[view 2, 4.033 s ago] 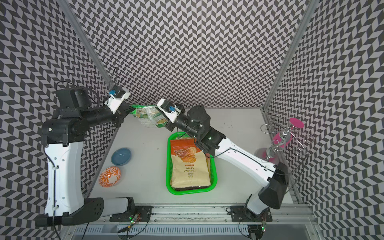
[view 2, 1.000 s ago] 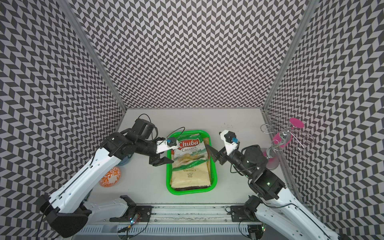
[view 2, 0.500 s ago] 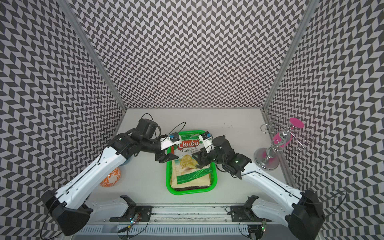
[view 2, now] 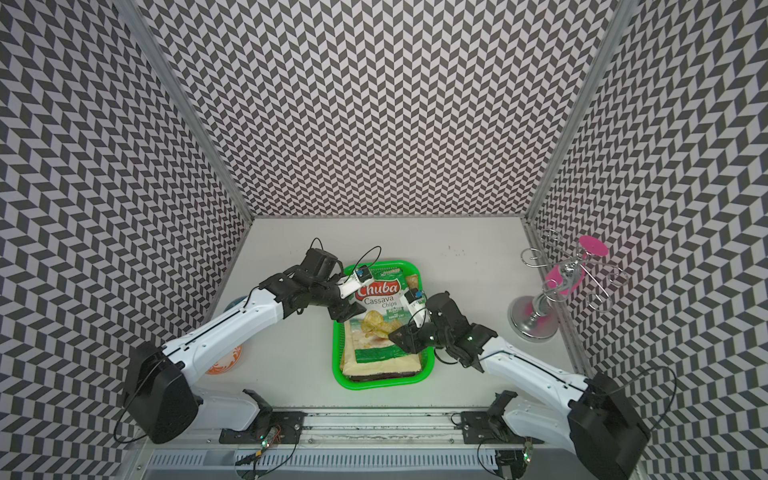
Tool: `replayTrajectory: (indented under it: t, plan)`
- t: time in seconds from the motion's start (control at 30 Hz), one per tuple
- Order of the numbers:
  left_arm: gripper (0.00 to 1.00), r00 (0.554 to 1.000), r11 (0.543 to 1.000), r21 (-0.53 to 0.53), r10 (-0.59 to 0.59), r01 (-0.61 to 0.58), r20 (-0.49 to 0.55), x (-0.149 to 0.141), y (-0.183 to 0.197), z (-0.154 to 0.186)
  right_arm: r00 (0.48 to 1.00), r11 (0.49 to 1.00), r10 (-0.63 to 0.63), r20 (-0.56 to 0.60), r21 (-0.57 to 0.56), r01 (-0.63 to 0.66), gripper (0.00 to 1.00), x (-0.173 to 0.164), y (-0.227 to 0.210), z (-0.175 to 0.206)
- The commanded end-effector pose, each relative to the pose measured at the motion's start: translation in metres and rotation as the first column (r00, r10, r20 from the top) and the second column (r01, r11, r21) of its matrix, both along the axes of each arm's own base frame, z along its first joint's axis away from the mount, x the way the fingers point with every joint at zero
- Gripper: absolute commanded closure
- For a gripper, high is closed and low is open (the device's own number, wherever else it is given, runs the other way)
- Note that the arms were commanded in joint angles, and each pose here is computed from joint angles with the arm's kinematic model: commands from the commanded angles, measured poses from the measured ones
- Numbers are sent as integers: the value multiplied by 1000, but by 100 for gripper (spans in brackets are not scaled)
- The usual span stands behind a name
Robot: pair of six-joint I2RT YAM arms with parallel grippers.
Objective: Put the potato chips into the basket
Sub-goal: Place the potato chip in the basket.
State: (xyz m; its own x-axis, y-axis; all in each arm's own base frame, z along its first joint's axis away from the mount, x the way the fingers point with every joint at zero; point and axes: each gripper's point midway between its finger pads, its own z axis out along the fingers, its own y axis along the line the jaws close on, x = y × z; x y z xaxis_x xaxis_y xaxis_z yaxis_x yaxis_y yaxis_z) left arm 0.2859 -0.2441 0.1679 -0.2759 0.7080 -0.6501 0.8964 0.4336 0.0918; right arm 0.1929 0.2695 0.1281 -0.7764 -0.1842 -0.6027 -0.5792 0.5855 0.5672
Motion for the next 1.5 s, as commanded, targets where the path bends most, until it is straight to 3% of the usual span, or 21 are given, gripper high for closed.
replayTrajectory:
  t: [0.0, 0.2, 0.37, 0.5, 0.63, 0.8, 0.9, 1.07, 1.27, 1.47]
  plan:
    - [29, 995, 997, -6, 83, -83, 61, 26, 5, 1, 999, 998, 35, 18, 60, -36, 50, -10, 7, 12]
    - [28, 986, 989, -7, 147, -147, 83, 45, 12, -1, 989, 979, 131, 74, 145, -141, 47, -28, 16, 35]
    - [27, 987, 989, -39, 148, -146, 59, 50, 9, 11, 983, 980, 130, 133, 133, -148, 40, -22, 17, 49]
    - [22, 974, 971, -168, 193, -172, 120, 61, 19, 65, 964, 991, 12, 264, 128, -47, 22, 5, 11, 80]
    - [1, 927, 924, -276, 321, -263, 193, 78, 54, 110, 906, 983, -159, 392, 153, 107, 0, 37, -1, 110]
    - [1, 834, 839, -376, 498, -393, 239, 97, 116, 127, 770, 927, -374, 517, 171, 335, 0, 77, -30, 139]
    - [1, 778, 786, -410, 582, -463, 238, 102, 147, 124, 703, 902, -419, 574, 178, 393, 0, 90, -38, 153]
    - [1, 717, 720, -431, 666, -544, 209, 105, 185, 99, 650, 876, -447, 614, 156, 456, 0, 103, -45, 154]
    - [1, 673, 666, -436, 721, -605, 167, 102, 216, 55, 682, 884, -435, 588, 137, 446, 1, 108, -50, 140]
    - [1, 580, 624, -473, 773, -623, 257, 92, 237, 28, 633, 844, -493, 597, 153, 514, 0, 106, -77, 133]
